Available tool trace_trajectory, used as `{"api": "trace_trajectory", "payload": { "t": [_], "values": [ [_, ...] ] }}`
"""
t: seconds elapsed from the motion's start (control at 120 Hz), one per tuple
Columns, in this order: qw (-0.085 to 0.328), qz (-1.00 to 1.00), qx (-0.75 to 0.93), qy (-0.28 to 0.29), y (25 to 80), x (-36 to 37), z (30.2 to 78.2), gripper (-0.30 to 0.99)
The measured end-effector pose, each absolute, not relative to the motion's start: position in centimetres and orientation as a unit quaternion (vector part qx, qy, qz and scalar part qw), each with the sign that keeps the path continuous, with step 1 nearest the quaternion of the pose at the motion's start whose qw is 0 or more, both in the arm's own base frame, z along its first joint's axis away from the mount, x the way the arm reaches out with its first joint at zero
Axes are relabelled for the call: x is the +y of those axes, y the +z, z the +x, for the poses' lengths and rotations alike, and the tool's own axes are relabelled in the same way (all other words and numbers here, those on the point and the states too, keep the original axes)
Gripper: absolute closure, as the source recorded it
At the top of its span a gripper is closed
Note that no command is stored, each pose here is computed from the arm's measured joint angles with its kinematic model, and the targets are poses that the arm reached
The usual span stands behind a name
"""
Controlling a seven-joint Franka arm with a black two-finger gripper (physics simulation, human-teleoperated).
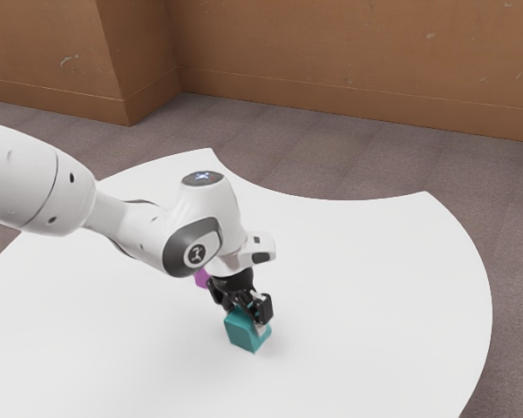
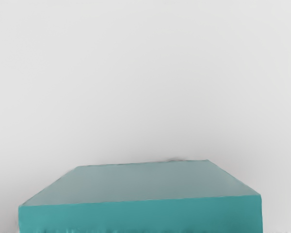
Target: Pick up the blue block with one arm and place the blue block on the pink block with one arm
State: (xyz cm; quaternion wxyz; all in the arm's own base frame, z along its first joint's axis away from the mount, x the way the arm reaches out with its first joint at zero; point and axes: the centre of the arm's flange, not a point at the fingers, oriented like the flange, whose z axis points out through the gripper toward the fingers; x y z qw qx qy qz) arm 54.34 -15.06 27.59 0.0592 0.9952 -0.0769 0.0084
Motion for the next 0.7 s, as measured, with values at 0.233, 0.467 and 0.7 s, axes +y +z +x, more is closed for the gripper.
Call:
{"api": "trace_trajectory", "payload": {
  "t": [0.233,0.467,0.7],
  "values": [
    [0.042,0.997,-0.047,0.043,34.7,-11.1,54.7,0.30],
    [0.021,0.999,-0.010,0.050,38.5,-5.5,55.2,0.30],
    [0.007,0.999,-0.001,0.042,37.9,-3.1,57.4,0.31]
  ]
}}
